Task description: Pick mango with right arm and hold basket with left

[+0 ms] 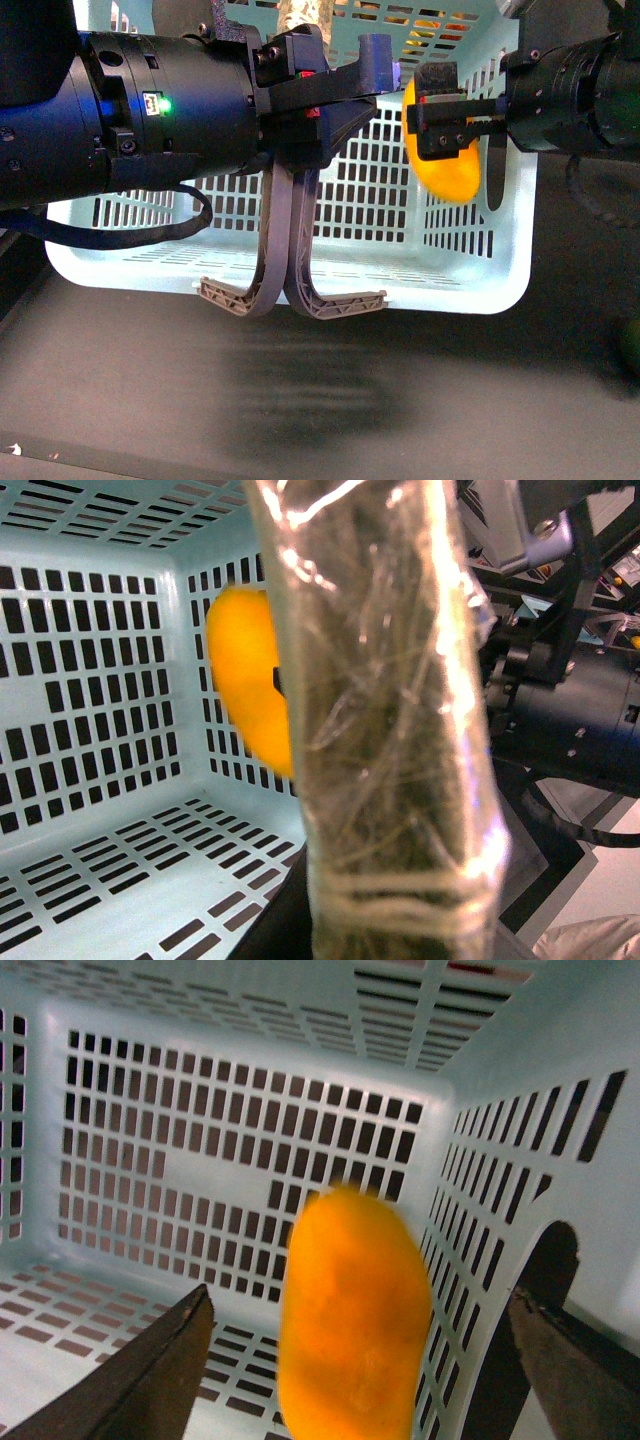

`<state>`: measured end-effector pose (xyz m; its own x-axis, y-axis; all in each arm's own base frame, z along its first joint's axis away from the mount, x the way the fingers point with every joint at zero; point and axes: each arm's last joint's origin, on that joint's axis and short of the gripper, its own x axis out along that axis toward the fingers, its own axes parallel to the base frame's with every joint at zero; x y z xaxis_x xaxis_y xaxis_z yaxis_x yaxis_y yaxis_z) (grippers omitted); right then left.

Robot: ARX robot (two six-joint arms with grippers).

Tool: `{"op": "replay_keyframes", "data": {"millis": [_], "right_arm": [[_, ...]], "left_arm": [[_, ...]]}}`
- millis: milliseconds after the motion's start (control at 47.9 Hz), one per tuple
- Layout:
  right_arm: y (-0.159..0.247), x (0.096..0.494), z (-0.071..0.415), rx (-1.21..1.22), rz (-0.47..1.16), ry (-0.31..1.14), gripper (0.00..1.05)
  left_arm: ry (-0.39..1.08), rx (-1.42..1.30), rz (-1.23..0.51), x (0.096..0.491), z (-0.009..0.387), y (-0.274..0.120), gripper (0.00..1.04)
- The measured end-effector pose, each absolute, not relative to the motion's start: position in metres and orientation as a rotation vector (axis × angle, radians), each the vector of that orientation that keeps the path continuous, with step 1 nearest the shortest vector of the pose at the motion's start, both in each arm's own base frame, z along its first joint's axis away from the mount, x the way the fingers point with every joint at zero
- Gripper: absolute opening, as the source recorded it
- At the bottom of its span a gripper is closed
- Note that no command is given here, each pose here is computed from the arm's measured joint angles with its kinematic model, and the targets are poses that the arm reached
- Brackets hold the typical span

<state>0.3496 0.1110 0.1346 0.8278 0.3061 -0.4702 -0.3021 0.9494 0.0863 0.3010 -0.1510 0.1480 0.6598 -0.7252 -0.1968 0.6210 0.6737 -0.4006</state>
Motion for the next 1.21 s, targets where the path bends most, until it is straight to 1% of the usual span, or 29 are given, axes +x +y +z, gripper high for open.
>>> {"op": "replay_keyframes", "data": {"millis": [63,146,229,355,501,688,897,980,1210], "right_arm": [[0.111,0.348,0.14,0.019,0.325,0.477,0.99],[0.11,0.341,0.152,0.027,0.332,0.435,0.96],[0.106,0.327,0.167,0.036,0.339,0.391,0.97],[0.095,0.296,0.188,0.052,0.324,0.327,0.97],[0.083,0.265,0.198,0.078,0.295,0.296,0.97],[0.066,0.225,0.202,0.121,0.238,0.265,0.97],[0.049,0.177,0.195,0.151,0.177,0.244,0.97],[0.042,0.157,0.192,0.153,0.124,0.231,0.97],[0.039,0.148,0.197,0.17,0.124,0.186,0.97]], "left_arm": [[0.358,-0.314,-0.778,0.301,0.148,-0.151,0.07],[0.367,-0.313,-0.774,0.3,0.146,-0.151,0.07],[0.37,-0.319,-0.772,0.3,0.146,-0.151,0.07],[0.368,-0.315,-0.77,0.3,0.146,-0.15,0.07],[0.369,-0.319,-0.77,0.3,0.146,-0.15,0.07],[0.368,-0.315,-0.771,0.3,0.146,-0.15,0.07],[0.369,-0.317,-0.774,0.3,0.146,-0.151,0.07],[0.369,-0.316,-0.773,0.3,0.146,-0.15,0.07],[0.368,-0.315,-0.772,0.3,0.146,-0.151,0.07]]}}
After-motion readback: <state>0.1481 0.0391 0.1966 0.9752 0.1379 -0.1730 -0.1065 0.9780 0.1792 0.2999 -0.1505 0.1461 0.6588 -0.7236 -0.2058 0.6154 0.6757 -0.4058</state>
